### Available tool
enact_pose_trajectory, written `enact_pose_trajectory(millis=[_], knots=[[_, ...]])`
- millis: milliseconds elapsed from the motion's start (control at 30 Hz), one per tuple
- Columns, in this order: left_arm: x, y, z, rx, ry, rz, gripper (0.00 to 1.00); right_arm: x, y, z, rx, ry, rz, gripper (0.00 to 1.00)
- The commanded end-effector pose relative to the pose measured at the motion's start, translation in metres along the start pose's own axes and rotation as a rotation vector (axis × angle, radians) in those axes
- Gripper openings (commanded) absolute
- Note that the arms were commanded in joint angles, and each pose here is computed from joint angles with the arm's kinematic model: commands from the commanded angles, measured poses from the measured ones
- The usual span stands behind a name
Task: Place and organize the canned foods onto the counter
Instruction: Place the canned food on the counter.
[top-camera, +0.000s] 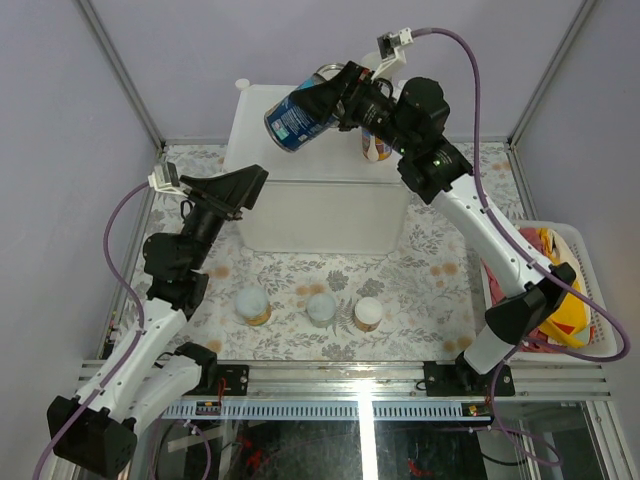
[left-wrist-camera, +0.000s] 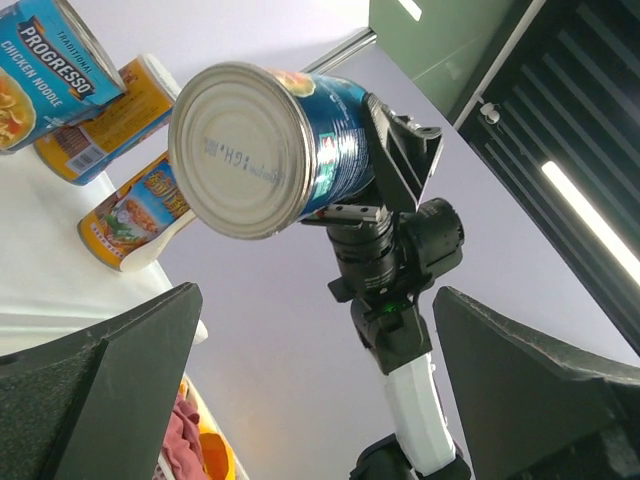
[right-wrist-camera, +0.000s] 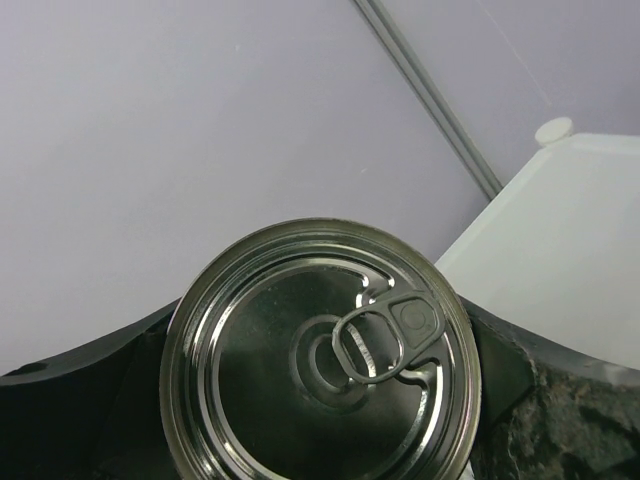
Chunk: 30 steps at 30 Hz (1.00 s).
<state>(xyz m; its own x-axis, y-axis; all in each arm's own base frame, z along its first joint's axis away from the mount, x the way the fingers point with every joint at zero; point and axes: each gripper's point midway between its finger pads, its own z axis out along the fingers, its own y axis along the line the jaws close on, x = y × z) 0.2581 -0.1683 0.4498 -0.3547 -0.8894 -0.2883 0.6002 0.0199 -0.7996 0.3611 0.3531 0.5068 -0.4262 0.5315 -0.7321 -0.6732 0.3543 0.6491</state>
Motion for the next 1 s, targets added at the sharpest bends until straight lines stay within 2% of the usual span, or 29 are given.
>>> enact_pose_trajectory(millis=[0, 267, 600, 967], knots=[[-0.005, -0.007, -0.001, 0.002, -0.018, 0.043, 1.0, -0.072, 0.078, -0.014, -0.185, -0.186, -0.186, 0.0], [-0.002, -0.002, -0.004, -0.028, 0.004, 0.067, 1.0, -0.067, 0.066, 0.006, -0.109, -0.121, -0.345, 0.0], [0.003, 0.001, -0.005, -0.057, 0.042, 0.102, 1.0, -0.036, 0.046, 0.025, 0.028, -0.044, -0.566, 0.0], [0.005, -0.005, -0.011, -0.075, 0.063, 0.159, 1.0, -0.021, 0.027, 0.034, 0.177, -0.019, -0.708, 0.0]])
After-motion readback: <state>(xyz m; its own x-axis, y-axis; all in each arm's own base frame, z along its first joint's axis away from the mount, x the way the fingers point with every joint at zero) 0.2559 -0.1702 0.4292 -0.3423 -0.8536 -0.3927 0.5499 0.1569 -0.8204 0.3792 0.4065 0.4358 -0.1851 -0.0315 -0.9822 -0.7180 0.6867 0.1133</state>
